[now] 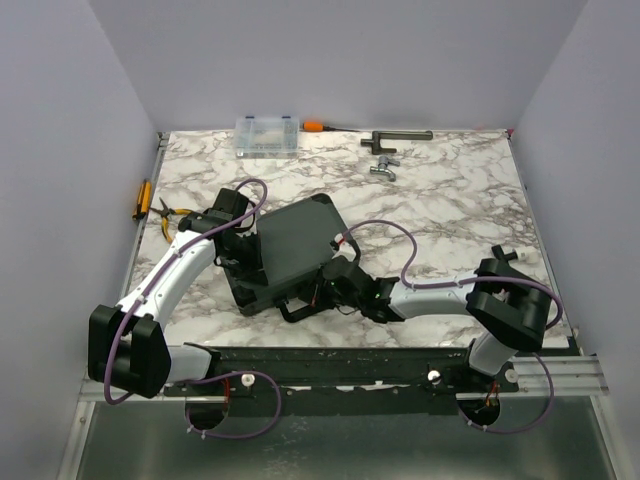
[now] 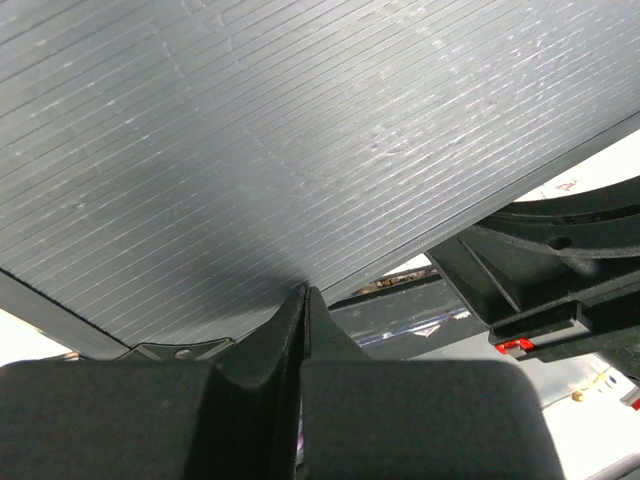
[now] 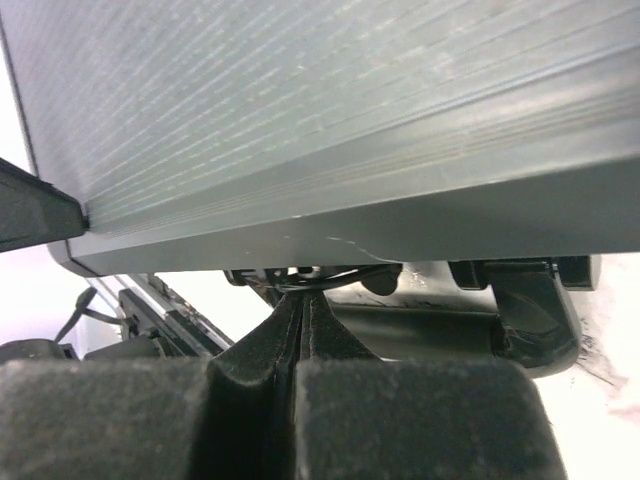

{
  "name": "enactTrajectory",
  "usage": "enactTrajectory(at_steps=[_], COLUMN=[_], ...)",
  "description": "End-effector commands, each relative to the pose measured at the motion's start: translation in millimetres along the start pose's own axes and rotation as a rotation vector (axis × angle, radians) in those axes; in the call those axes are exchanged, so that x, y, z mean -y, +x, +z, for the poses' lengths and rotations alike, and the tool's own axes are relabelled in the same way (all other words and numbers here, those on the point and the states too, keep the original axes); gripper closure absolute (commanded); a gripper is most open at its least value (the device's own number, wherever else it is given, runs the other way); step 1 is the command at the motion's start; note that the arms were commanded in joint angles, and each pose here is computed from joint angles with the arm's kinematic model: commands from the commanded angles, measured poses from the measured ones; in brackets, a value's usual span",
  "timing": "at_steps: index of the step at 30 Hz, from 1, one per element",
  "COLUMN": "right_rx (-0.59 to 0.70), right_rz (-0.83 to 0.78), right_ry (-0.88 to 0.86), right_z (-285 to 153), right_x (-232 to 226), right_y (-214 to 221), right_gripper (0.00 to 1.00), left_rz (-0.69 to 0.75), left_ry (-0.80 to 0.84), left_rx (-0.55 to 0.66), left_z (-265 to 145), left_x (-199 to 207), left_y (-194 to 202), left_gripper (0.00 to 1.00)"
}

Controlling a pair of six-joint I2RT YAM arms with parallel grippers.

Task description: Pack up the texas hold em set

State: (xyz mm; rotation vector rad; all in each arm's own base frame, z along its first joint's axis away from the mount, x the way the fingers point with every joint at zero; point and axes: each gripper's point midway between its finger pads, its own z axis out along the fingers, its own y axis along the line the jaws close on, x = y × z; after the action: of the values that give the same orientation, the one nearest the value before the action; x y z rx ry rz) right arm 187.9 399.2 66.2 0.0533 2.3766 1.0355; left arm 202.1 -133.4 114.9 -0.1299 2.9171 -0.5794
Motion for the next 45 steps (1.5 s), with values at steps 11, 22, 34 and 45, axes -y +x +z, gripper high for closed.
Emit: enactTrajectory(at_steps=[11,22,34,45], right_rx=[0.059,0.102,0.162,0.132], right_rz=[-0.093,-0.069,-0.089,-0.077], right_ry=[0.114,0.045,0.179,0.203], right_z=[0.8,6.6,1.5,6.6], right_x=[25.5,-13.2,10.1,26.8], right_y=[-12.0,-31.9,-46.7,-34.7], right_gripper=[0.99,0.99,0.99,0.99], left_rz=[0.006,0.006,0.007,0.028], left_ry=[-0.151,-0.15,-0.159,-0.056], left_rx=[-0.105,-0.104,-0.094,0.051], left_z=[9.0,8.9,4.1,-38.2], left_x=[-37.2,-37.2,-38.4,-4.5], left_y=[27.0,27.0,28.3,5.1], left_gripper=[1.0,1.0,1.0,0.95])
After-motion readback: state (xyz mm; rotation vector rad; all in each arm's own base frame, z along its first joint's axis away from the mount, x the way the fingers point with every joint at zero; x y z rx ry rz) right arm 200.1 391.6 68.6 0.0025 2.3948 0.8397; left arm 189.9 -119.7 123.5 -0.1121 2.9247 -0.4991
